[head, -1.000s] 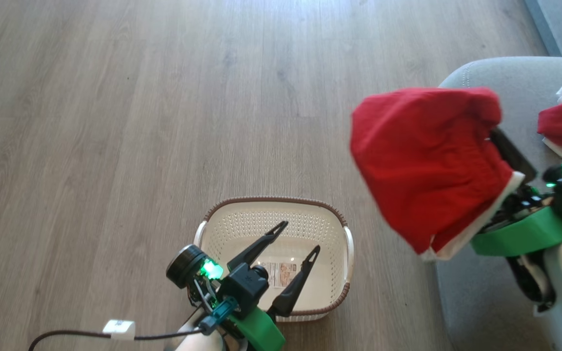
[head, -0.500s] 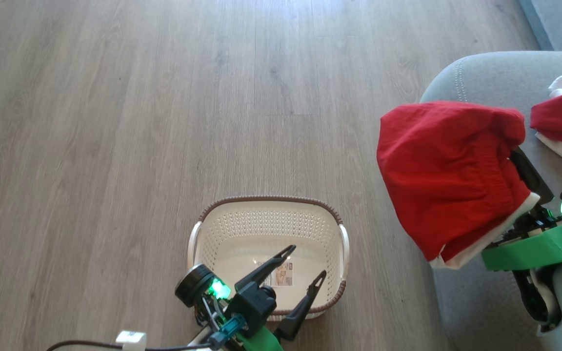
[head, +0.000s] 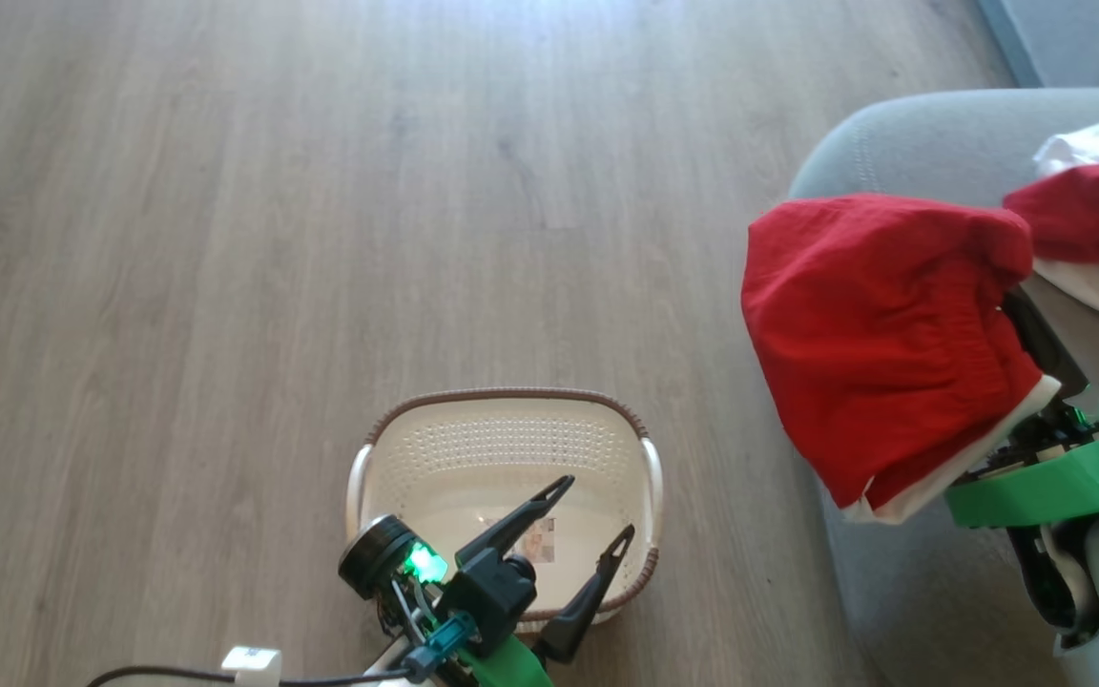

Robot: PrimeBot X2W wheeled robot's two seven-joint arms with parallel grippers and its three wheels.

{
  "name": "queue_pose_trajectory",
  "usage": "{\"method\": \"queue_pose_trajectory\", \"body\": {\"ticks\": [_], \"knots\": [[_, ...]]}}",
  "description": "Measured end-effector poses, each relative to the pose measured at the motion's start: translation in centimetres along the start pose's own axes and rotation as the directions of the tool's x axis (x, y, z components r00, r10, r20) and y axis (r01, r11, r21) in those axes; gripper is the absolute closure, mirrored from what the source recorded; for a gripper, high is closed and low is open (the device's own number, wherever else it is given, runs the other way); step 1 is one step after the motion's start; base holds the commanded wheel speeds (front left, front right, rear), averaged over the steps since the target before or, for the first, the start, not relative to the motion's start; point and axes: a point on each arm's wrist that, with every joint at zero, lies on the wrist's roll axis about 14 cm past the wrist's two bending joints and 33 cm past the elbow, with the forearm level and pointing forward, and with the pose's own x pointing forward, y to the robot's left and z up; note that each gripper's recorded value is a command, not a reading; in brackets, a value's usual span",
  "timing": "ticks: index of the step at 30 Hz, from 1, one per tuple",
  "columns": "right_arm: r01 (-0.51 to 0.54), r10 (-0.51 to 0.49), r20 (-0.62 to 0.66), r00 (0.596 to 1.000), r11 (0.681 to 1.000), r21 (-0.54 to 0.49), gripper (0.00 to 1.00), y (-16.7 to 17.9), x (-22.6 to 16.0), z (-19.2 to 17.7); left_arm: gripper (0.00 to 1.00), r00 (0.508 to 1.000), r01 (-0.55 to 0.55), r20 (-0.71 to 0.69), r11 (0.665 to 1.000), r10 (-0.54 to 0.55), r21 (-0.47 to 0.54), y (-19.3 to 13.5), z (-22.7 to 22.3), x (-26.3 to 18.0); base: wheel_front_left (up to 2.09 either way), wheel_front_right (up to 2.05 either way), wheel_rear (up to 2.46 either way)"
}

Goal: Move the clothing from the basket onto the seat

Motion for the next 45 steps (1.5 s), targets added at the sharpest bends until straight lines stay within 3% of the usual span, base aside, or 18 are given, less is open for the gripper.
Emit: {"method": "queue_pose_trajectory", "body": {"ticks": [9, 16, 27, 34, 40, 45], "knots": [[0.116, -0.116, -0.004, 0.993, 0.992, -0.047, 1.00, -3.8, -2.4, 0.7, 0.00, 0.996, 0.093, 0.011, 0.996, -0.093, -0.017, -2.2, 0.1, 1.7, 0.00, 0.00, 0.00], [0.248, -0.250, -0.007, 0.968, 0.964, -0.098, 1.00, -7.6, -5.7, 1.7, 0.00, 0.979, 0.206, 0.019, 0.978, -0.205, -0.038, -5.1, -0.1, 3.4, 0.00, 0.00, 0.00], [0.460, -0.465, 0.013, 0.885, 0.872, -0.165, 1.00, -12.4, -12.4, 4.1, 0.00, 0.922, 0.388, 0.036, 0.919, -0.386, -0.072, -10.4, -0.3, 5.3, 0.00, 0.00, 0.00], [0.584, -0.592, 0.024, 0.806, 0.786, -0.203, 1.00, -14.6, -16.8, 5.3, 0.00, 0.854, 0.520, 0.058, 0.849, -0.517, -0.094, -14.2, -0.2, 6.0, 0.00, 0.00, 0.00], [0.631, -0.643, 0.018, 0.766, 0.746, -0.215, 1.00, -14.9, -18.2, 5.2, 0.00, 0.812, 0.584, 0.070, 0.807, -0.579, -0.092, -15.7, -0.4, 6.7, 0.00, 0.00, 0.00], [0.660, -0.672, 0.024, 0.740, 0.719, -0.218, 1.00, -15.3, -19.1, 5.4, 0.00, 0.805, 0.593, 0.068, 0.799, -0.589, -0.098, -15.9, -0.6, 6.8, 0.00, 0.00, 0.00]]}}
